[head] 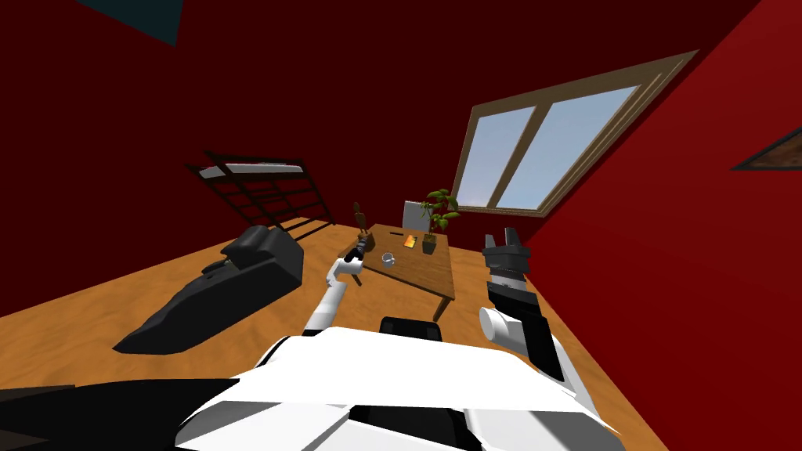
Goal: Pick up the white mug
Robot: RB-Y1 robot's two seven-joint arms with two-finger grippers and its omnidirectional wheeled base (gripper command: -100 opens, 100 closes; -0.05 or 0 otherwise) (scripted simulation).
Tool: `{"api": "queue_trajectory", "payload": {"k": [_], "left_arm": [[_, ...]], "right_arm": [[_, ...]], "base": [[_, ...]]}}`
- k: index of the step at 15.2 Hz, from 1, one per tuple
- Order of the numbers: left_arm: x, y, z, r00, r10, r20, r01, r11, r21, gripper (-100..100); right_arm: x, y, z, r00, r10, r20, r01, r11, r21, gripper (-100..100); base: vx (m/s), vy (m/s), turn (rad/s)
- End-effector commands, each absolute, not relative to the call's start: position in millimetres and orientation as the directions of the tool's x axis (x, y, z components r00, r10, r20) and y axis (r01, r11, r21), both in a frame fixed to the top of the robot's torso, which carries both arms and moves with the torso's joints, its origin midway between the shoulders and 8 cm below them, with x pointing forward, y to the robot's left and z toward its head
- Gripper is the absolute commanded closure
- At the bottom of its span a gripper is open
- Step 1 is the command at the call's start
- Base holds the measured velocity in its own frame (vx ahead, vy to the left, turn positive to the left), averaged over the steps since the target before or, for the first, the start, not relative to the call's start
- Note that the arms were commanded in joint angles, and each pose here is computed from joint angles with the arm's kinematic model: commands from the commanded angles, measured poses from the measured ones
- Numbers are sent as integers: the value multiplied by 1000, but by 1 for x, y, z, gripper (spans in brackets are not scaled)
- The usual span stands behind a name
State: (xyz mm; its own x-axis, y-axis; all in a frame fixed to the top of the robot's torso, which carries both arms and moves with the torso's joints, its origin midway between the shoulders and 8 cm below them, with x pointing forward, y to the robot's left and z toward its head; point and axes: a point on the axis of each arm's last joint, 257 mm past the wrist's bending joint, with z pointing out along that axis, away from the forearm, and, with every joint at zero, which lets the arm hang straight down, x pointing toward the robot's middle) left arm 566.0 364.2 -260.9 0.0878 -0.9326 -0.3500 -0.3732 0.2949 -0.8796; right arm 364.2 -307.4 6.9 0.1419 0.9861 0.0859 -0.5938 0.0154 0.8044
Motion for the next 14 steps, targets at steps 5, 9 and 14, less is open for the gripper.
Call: {"api": "queue_trajectory", "payload": {"k": [5,9,14], "left_arm": [[566,372,-300,84,-942,-325,-509,240,-827,-100],[567,371,-325,84,-952,-294,-602,187,-777,-100],[557,372,-353,81,-957,-277,-685,148,-713,-100]], "right_arm": [[364,-307,7,142,986,86,-594,15,804,0],[364,-307,7,142,986,86,-594,15,804,0],[364,-307,7,142,986,86,-594,15,804,0]], "base": [[19,5,-71],[21,2,-81],[19,-1,-62]]}}
